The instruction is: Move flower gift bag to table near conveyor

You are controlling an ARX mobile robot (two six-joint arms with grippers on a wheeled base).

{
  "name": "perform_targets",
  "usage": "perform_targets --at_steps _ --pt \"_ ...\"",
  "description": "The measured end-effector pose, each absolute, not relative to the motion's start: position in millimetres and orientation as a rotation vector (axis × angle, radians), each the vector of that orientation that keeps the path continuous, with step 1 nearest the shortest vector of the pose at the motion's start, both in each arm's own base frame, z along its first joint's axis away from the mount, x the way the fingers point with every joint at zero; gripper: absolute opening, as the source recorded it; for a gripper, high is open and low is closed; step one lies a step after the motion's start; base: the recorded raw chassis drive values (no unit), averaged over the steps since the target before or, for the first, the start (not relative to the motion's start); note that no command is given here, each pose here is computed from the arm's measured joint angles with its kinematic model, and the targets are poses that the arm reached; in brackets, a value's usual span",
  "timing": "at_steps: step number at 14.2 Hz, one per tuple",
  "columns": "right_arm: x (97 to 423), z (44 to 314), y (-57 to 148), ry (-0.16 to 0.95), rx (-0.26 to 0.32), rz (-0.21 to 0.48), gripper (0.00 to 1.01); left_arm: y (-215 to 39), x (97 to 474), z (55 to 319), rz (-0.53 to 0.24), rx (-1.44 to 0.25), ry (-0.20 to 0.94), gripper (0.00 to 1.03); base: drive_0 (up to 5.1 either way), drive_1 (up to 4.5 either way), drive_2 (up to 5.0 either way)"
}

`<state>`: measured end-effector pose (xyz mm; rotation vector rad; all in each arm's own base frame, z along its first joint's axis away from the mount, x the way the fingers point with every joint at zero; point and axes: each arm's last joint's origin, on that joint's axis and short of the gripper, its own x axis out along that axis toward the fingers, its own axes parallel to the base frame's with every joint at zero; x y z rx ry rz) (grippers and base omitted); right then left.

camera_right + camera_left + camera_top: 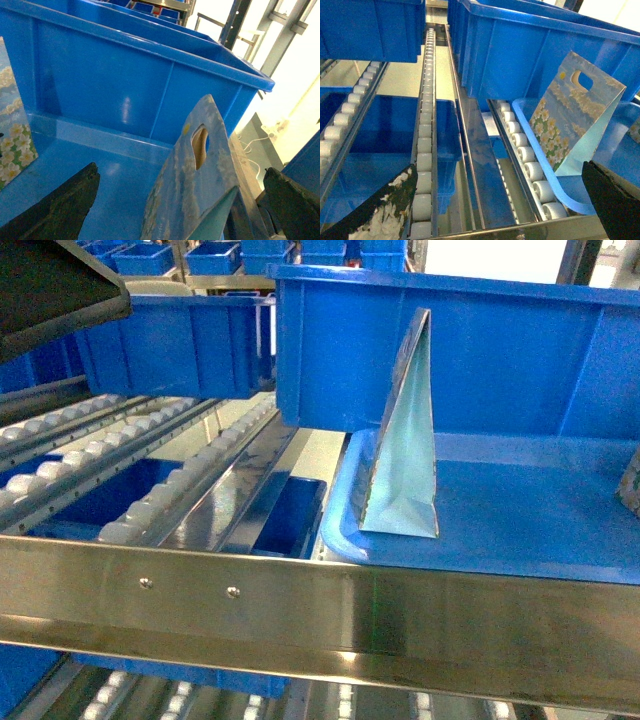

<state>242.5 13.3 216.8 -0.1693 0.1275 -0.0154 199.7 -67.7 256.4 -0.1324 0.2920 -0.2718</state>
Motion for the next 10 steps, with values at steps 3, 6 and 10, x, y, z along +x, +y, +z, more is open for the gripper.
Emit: perform_targets --at_steps 3,6,10 --pt "256.3 220.3 3.7 0.149 -0.145 0.056 0.98 -67.7 199.7 256.4 -0.272 -0.133 0.292 0.98 0.0 0.00 0.0" --pt "266.6 218.3 -9.6 0.163 -0.116 0.026 0.98 -67.7 199.7 256.4 -0.272 -0.133 0.292 0.98 0.0 0.00 0.0" --pt "276.0 212.2 -13.5 0.188 -0.110 0.030 0.98 -67.7 199.7 256.4 -0.272 -0.133 0.292 0.98 0.0 0.00 0.0"
